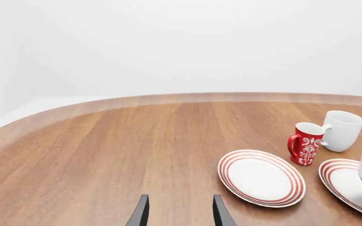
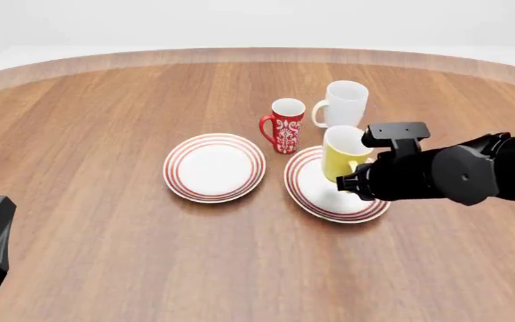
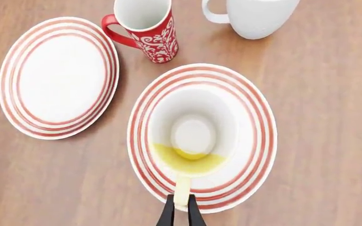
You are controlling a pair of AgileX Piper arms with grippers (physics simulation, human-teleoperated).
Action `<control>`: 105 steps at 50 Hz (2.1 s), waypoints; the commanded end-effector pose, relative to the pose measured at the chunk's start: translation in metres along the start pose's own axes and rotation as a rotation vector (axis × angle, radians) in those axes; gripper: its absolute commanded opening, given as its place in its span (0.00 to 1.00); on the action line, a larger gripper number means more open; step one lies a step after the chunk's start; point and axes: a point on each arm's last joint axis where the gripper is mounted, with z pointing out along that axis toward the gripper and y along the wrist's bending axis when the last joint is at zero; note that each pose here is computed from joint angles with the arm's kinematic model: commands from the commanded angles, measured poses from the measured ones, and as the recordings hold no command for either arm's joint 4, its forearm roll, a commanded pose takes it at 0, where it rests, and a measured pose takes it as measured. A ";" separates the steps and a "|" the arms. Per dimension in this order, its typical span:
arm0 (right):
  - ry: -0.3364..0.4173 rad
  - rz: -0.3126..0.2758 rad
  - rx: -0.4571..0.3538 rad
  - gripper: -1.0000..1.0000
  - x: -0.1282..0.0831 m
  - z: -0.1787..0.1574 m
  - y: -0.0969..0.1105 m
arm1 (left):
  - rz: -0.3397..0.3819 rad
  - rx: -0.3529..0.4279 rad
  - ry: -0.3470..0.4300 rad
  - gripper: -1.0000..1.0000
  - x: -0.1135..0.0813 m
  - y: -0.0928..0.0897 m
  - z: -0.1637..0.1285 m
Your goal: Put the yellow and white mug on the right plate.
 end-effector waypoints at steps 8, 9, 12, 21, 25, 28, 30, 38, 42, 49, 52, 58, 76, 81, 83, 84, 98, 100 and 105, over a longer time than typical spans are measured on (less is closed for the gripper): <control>0.003 -0.002 -0.003 0.00 0.000 0.012 0.002 | 0.000 0.000 0.000 1.00 0.000 0.000 0.000; 0.000 -0.002 -0.002 0.00 -0.001 0.012 0.001 | 0.000 0.000 0.000 1.00 0.000 0.000 0.000; 0.000 -0.001 0.001 0.00 -0.001 0.012 0.000 | 0.000 0.000 0.000 1.00 0.000 0.000 0.000; 0.006 0.002 0.000 0.00 0.000 0.019 0.001 | 0.000 0.000 0.000 1.00 0.000 0.000 0.000; 0.007 0.002 0.000 0.00 0.001 0.021 0.001 | 0.000 0.000 0.000 1.00 0.000 0.000 0.000; 0.007 0.002 -0.001 0.00 0.001 0.022 0.001 | 0.000 0.000 0.000 1.00 0.000 0.000 0.000; 0.007 0.003 -0.001 0.00 0.001 0.023 0.001 | 0.000 0.000 0.000 1.00 0.000 0.000 0.000; 0.010 0.015 0.010 1.00 0.004 0.018 -0.004 | 0.000 0.000 0.000 1.00 0.000 0.000 0.000; 0.008 0.016 0.016 1.00 0.004 0.013 -0.007 | 0.000 0.000 0.000 1.00 0.000 0.000 0.000; 0.008 0.012 0.013 1.00 0.004 0.010 -0.006 | 0.000 0.000 0.000 1.00 0.000 0.000 0.000; 0.006 0.012 0.012 1.00 0.004 0.008 -0.005 | 0.000 0.000 0.000 1.00 0.000 0.000 0.000; 0.003 0.011 0.009 1.00 0.004 0.005 -0.004 | 0.000 0.000 0.000 1.00 0.000 0.000 0.000; -0.007 0.012 -0.009 1.00 0.007 -0.001 0.002 | 0.000 0.000 0.000 1.00 0.000 0.000 0.000; -0.011 0.014 -0.022 1.00 0.008 -0.004 0.006 | 0.000 0.000 0.000 1.00 0.000 0.000 0.000; -0.010 0.014 -0.032 1.00 0.009 -0.004 0.010 | 0.000 0.000 0.000 1.00 0.000 0.000 0.000; -0.010 0.012 -0.034 1.00 0.006 -0.006 0.012 | 0.000 0.000 0.000 1.00 0.000 0.000 0.000; -0.031 0.008 -0.046 1.00 0.011 -0.029 0.013 | 0.000 0.000 0.000 1.00 0.000 0.000 0.000; -0.034 0.009 -0.049 1.00 0.010 -0.034 0.013 | 0.000 0.000 0.000 1.00 0.000 0.000 0.000; -0.045 0.007 -0.056 1.00 0.011 -0.045 0.014 | 0.000 0.000 0.000 1.00 0.000 0.000 0.000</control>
